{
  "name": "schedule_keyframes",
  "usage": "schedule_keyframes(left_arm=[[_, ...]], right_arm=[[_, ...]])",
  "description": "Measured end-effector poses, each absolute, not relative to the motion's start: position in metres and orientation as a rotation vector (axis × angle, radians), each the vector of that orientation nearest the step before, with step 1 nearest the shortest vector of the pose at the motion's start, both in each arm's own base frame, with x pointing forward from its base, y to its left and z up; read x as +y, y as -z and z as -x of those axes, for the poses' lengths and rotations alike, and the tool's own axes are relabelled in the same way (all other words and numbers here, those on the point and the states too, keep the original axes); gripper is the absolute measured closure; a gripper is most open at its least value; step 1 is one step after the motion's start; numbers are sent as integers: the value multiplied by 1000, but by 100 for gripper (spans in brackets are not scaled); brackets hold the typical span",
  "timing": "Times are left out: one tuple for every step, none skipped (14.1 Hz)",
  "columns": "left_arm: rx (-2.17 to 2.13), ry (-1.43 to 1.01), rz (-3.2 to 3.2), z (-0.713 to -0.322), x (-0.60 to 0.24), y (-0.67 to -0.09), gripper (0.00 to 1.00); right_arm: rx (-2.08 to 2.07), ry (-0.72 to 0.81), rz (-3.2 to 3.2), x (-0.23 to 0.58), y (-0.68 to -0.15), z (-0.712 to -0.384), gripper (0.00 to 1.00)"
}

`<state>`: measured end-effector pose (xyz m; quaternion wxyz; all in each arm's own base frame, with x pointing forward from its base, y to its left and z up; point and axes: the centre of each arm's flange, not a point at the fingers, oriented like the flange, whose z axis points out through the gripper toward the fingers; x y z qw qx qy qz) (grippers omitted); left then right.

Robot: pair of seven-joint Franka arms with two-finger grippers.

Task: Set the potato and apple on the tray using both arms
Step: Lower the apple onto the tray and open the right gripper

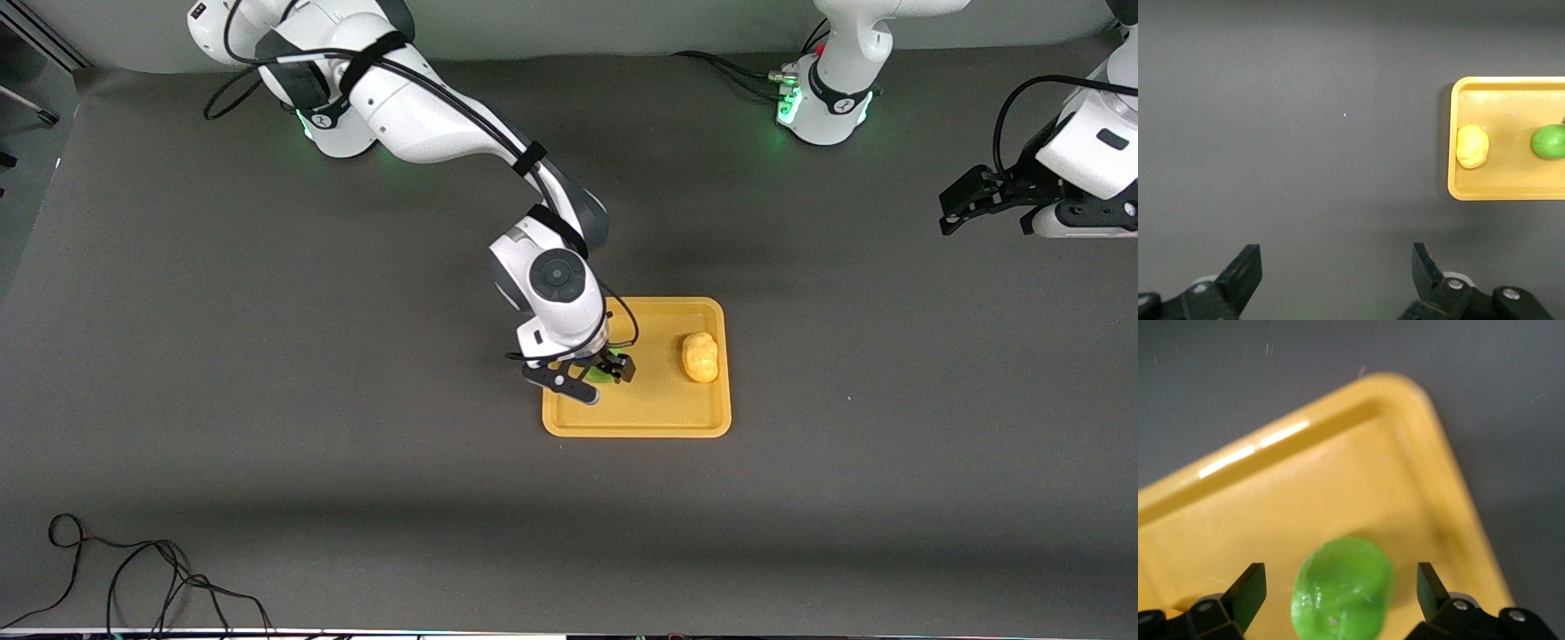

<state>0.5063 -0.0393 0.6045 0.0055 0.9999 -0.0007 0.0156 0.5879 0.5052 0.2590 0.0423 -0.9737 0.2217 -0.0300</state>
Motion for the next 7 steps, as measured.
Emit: schedule_keyframes(left_arm=[[-1,-47,-3130,-507,-39,-604,0],[0,-46,-3131,-507,-38,-603,0],[2,-46,-3131,-507,-38,-603,0],[3,-46,-3134,-507,-37,-603,0],[3,-46,-3141,-507,-36,-603,0],[2,-47,-3148,-507,-35,-603,0],[1,-47,-3152,-507,-34,-603,0]], right_arm=[[651,82,3021,487,-291,-596,0],[632,50,3063,462,-327,-604,0],[642,9,3078,434,-363,-611,0],[667,-31,3074,404,-395,-618,0],[667,-72,3079,375,-419,-622,0],[622,-113,3095,347,-439,-626,0],[565,-141,3110,320,-455,-628,0]])
